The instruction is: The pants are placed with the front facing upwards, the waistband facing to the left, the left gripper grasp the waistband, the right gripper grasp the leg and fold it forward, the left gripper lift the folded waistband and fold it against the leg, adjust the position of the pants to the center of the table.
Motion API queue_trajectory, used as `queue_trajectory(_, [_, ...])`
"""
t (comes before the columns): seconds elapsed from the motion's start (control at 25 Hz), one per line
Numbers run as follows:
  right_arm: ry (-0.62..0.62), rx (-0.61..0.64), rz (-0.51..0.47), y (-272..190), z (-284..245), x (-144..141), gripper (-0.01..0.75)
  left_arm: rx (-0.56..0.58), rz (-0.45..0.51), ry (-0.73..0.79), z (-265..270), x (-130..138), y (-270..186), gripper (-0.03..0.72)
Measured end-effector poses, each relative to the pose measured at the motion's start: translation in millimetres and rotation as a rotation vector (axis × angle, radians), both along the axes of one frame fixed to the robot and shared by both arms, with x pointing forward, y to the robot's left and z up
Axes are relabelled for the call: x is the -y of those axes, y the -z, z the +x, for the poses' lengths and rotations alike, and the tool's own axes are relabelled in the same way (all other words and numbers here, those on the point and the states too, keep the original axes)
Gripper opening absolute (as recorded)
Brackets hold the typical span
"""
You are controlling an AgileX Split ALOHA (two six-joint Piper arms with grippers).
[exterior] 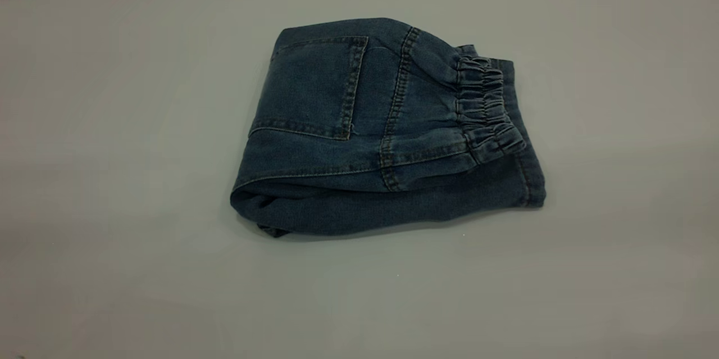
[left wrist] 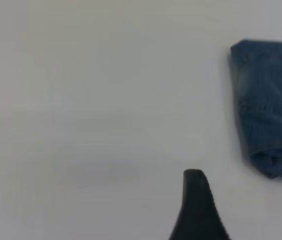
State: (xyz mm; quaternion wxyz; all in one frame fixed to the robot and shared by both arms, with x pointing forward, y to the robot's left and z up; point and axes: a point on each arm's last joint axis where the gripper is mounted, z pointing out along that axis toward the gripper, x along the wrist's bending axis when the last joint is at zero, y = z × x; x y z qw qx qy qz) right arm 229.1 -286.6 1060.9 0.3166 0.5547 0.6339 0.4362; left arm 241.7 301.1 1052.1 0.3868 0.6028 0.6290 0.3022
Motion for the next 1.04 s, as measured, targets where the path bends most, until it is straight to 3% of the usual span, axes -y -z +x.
queue_trajectory(0.16, [0.001, -0.001, -0.001, 0.0, 0.2, 0.1, 0.416, 0.058, -0.006, 0.000, -9.1, -0.9, 0.2, 0.436])
queue_trajectory(1.04, [0.000, -0.002, -0.002, 0.3, 0.3, 0.1, 0.416, 0.056, -0.006, 0.001, -8.8, -0.9, 0.2, 0.436])
